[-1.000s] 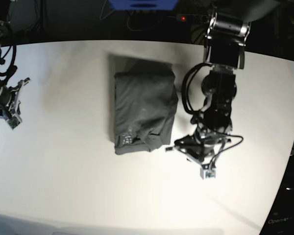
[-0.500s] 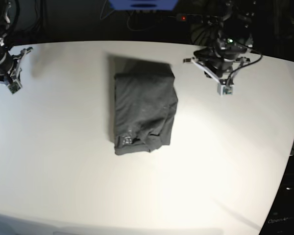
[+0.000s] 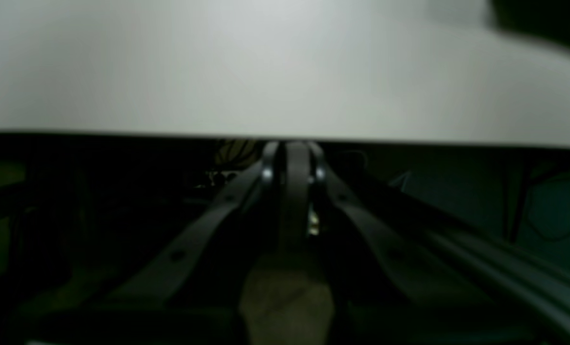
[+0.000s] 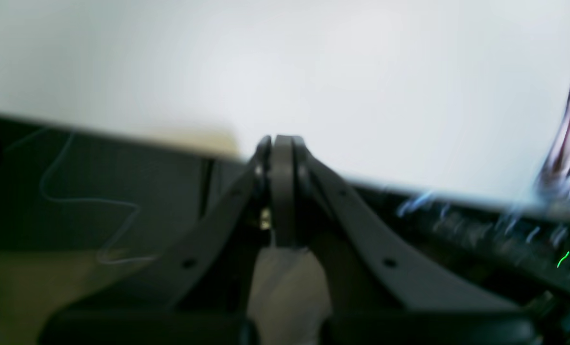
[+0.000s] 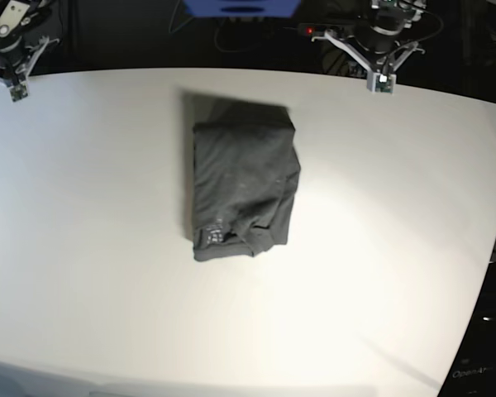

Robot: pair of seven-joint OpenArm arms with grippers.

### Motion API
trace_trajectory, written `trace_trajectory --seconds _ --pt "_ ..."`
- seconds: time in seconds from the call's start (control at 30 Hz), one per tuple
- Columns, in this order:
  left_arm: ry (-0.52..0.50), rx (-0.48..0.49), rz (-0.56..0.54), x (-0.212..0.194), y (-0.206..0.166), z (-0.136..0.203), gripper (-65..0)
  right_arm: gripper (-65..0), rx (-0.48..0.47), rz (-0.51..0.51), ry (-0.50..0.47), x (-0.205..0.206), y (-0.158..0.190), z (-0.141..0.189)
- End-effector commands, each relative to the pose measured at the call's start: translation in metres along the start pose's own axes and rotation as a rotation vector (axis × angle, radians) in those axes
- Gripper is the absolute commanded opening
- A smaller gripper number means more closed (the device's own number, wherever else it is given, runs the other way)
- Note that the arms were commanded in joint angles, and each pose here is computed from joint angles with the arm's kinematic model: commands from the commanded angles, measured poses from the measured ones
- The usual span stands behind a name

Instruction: Fold the T-shirt properly

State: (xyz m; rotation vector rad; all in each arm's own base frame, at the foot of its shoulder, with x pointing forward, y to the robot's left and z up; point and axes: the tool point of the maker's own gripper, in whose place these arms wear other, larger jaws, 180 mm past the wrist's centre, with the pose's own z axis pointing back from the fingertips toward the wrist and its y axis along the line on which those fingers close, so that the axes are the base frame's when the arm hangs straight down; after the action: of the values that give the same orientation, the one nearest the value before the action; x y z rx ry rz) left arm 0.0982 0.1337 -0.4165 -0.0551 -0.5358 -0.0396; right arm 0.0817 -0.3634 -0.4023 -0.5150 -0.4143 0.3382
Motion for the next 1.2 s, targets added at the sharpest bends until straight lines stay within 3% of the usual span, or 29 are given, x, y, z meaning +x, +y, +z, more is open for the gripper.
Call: trace_trajectory --seconds 0.0,0.13,0.33,0.43,0.6,0.8,0.97,1.07,1.17 --pt "-0.003 -0.002 -0.007 -0.005 0.0 0.007 -62.2 -64.9 -0.035 -0.02 0.005 -0.009 -0.012 0.004" --pt "0.097 0.01 -0.008 -0.045 0.005 0.008 -62.2 -64.9 -0.027 -0.135 0.069 -0.06 -0.01 -0.002" --pt "0.323 0.094 -0.007 -0.159 0.038 -0.028 -62.2 -64.9 0.13 -0.385 0.145 -0.138 0.044 -0.044" --pt "0.388 0.113 -0.026 -0.2 0.047 -0.051 -62.2 -64.9 0.238 -0.507 0.182 -0.16 0.08 -0.065" --pt "0.45 0.132 -0.073 -0.245 0.058 -0.084 -62.2 -64.9 0.433 -0.683 0.135 -0.154 0.139 -0.079" --pt "0.472 0.133 -0.099 -0.265 0.047 -0.109 -62.2 -64.9 0.596 -0.627 0.158 -0.137 0.177 -0.077" --pt "0.385 0.159 -0.107 -0.254 0.05 -0.122 -62.2 -64.9 0.726 -0.548 0.229 -0.13 0.228 -0.065" --pt "0.31 0.187 -0.077 -0.241 0.056 -0.126 -62.2 -64.6 0.714 -0.494 0.245 -0.133 0.244 -0.064" --pt "0.281 0.232 -0.015 -0.235 0.067 -0.127 -62.2 -64.7 0.638 -0.495 0.225 -0.129 0.251 -0.07"
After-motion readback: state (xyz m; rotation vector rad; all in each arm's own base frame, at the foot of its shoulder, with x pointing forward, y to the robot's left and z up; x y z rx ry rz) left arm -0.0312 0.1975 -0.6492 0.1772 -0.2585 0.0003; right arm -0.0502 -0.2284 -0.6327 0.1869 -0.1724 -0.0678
